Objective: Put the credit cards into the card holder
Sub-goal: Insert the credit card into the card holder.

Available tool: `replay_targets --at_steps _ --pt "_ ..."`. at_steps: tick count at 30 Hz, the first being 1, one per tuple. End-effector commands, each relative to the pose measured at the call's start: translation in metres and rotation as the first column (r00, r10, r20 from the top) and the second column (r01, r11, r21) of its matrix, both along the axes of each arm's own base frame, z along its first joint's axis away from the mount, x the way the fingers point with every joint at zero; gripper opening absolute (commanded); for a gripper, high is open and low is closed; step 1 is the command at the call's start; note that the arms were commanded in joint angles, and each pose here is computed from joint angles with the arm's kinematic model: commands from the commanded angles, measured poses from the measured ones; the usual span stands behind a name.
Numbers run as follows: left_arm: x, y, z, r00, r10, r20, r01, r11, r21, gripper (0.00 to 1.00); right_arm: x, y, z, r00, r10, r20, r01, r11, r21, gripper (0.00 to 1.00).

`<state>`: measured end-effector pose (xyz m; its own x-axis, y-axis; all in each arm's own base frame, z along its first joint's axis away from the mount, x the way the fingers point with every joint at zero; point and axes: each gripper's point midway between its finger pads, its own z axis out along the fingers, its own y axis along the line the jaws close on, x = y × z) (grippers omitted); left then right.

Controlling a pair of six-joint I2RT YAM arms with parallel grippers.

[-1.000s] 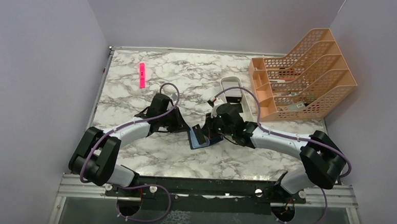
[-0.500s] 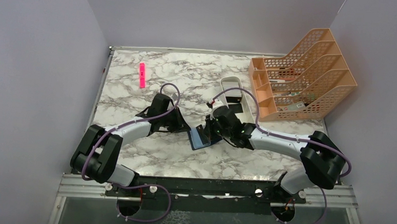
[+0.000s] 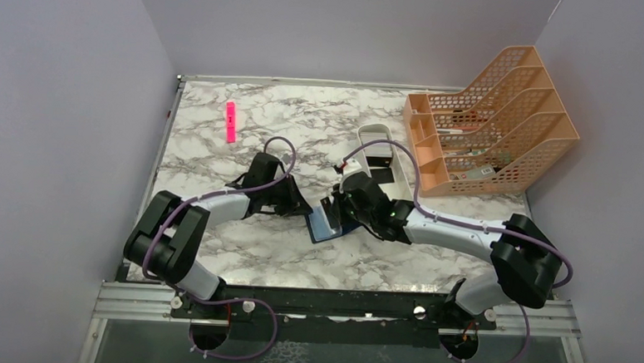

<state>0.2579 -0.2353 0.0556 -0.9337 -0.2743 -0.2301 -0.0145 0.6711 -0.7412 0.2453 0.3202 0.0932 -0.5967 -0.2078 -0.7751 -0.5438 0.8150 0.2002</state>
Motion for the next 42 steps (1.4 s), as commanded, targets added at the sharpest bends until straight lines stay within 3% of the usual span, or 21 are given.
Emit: replay_targets --at_steps 1,8,19,29,42 --pt "-0.001 -0.006 -0.007 0.999 -0.029 -0.016 0.028 0.999 -0.017 0.12 0.008 -0.001 0.019 0.998 -0.022 0.062 0.022 1.000 0.000 0.01" --pt "-0.002 -0.003 -0.020 0.999 -0.022 -0.032 0.023 1.000 0.014 0.12 -0.010 0.019 0.024 0.999 0.026 0.030 -0.028 0.997 0.069 0.01" --pt "-0.004 0.009 -0.037 0.999 -0.002 -0.049 0.007 0.996 0.094 0.12 -0.004 0.022 0.004 0.996 -0.016 0.087 0.022 0.997 -0.071 0.01" --pt "-0.006 0.015 -0.047 0.998 0.008 -0.065 0.001 0.991 0.133 0.11 0.013 -0.026 0.006 0.967 -0.130 0.219 0.178 0.960 -0.216 0.01" --pt "-0.001 0.022 -0.051 0.998 -0.003 -0.058 0.014 0.980 0.198 0.11 -0.002 -0.014 -0.015 0.991 -0.105 0.088 0.107 0.994 -0.021 0.01"
